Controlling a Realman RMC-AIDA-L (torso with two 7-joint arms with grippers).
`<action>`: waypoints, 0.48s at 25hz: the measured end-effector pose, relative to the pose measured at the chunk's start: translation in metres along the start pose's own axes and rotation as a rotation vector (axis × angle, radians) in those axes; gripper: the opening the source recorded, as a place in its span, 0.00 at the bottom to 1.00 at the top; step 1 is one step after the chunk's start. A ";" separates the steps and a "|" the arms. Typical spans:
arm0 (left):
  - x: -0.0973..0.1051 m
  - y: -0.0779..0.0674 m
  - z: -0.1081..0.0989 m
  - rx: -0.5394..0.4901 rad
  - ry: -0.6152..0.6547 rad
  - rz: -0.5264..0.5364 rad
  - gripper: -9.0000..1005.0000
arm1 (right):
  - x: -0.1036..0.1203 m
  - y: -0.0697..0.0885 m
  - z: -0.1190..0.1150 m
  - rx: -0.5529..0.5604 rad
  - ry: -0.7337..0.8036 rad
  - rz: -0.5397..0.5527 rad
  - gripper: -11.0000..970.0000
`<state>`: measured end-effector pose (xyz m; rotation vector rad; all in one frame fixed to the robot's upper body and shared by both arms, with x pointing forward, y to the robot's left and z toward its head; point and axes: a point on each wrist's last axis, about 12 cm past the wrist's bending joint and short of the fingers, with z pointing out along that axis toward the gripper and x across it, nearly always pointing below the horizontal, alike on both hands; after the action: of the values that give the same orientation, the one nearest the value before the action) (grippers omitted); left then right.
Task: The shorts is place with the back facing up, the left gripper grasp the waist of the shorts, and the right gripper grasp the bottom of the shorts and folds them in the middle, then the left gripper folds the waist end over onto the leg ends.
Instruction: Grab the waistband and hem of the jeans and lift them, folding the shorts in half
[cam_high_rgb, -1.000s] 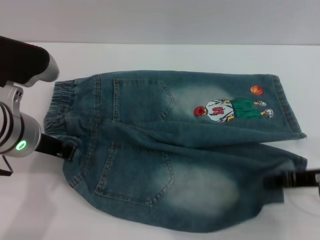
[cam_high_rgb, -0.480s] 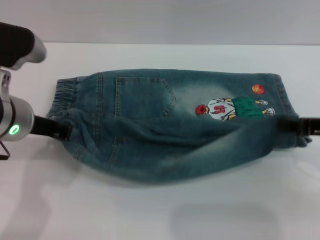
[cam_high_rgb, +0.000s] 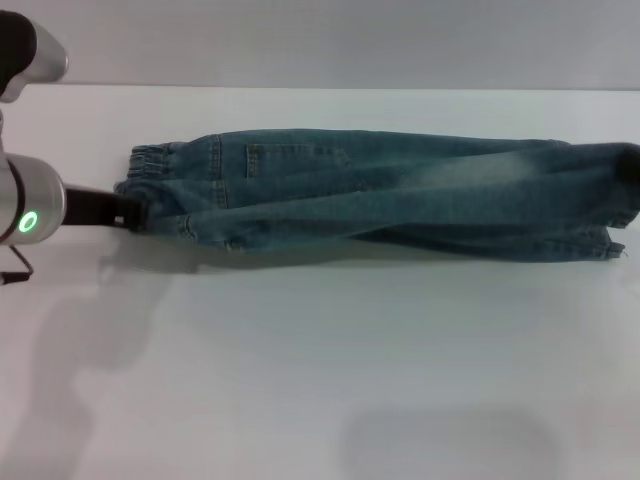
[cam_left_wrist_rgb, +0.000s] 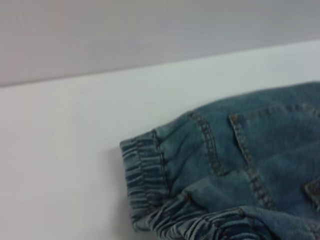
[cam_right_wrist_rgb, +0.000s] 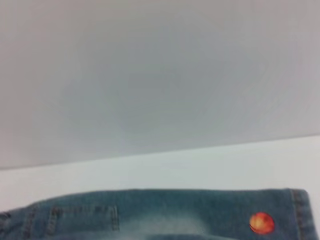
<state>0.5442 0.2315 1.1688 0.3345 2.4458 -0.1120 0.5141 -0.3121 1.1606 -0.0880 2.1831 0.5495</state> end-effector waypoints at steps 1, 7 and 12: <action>-0.002 0.000 0.001 0.003 -0.012 -0.001 0.15 | 0.000 -0.001 0.003 -0.010 -0.012 0.007 0.06; -0.010 -0.004 0.005 0.030 -0.072 -0.013 0.15 | 0.001 -0.012 0.013 -0.015 -0.054 0.043 0.06; -0.017 -0.005 0.011 0.040 -0.095 -0.013 0.14 | -0.001 -0.021 0.016 -0.012 -0.090 0.069 0.07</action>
<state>0.5622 0.2210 1.1707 0.3236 2.3549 -0.1786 0.5318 -0.3247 1.1454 0.0064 2.1013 0.5942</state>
